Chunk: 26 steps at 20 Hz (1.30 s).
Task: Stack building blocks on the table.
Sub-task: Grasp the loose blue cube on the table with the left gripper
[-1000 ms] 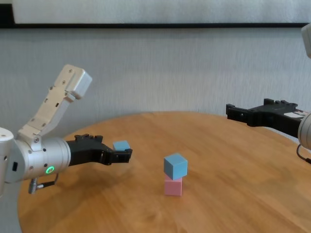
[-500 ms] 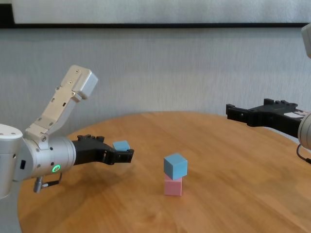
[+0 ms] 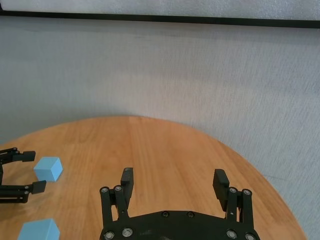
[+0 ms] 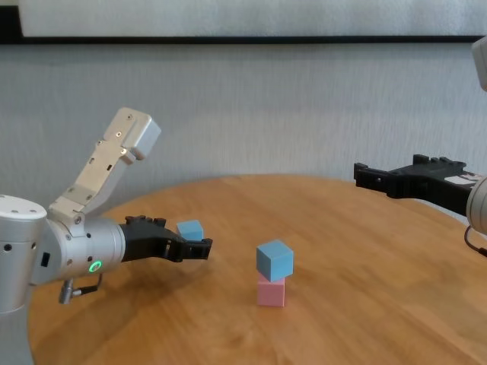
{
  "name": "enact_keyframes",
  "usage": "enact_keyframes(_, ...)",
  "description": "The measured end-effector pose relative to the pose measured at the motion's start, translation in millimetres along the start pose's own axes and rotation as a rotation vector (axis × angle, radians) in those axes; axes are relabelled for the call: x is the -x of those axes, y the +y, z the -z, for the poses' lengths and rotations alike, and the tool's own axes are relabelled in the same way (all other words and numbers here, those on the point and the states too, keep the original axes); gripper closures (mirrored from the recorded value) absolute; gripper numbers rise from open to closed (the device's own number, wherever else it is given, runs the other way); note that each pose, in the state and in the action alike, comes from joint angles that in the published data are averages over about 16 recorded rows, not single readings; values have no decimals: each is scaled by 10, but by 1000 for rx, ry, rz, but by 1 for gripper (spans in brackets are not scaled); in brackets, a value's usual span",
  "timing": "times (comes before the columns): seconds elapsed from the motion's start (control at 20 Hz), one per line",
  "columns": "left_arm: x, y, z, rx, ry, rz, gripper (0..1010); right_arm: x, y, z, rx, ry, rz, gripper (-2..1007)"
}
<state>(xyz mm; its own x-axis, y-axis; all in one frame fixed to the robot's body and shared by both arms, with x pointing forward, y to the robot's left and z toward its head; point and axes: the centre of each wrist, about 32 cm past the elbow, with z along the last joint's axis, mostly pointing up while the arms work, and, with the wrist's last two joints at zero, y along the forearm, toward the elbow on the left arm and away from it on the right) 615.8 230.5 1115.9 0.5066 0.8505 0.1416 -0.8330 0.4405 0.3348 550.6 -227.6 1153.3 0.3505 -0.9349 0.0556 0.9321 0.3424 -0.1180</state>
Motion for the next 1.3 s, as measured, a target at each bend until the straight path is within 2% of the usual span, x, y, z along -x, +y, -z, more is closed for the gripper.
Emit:
enact_keyframes(0.5,-14,-74,30,-5,1,0,10,0,0,0,0,0,0,0)
enact_keyframes(1.3,-43,-171,93,18,13,-12,10,0,0,0,0,0,0,0)
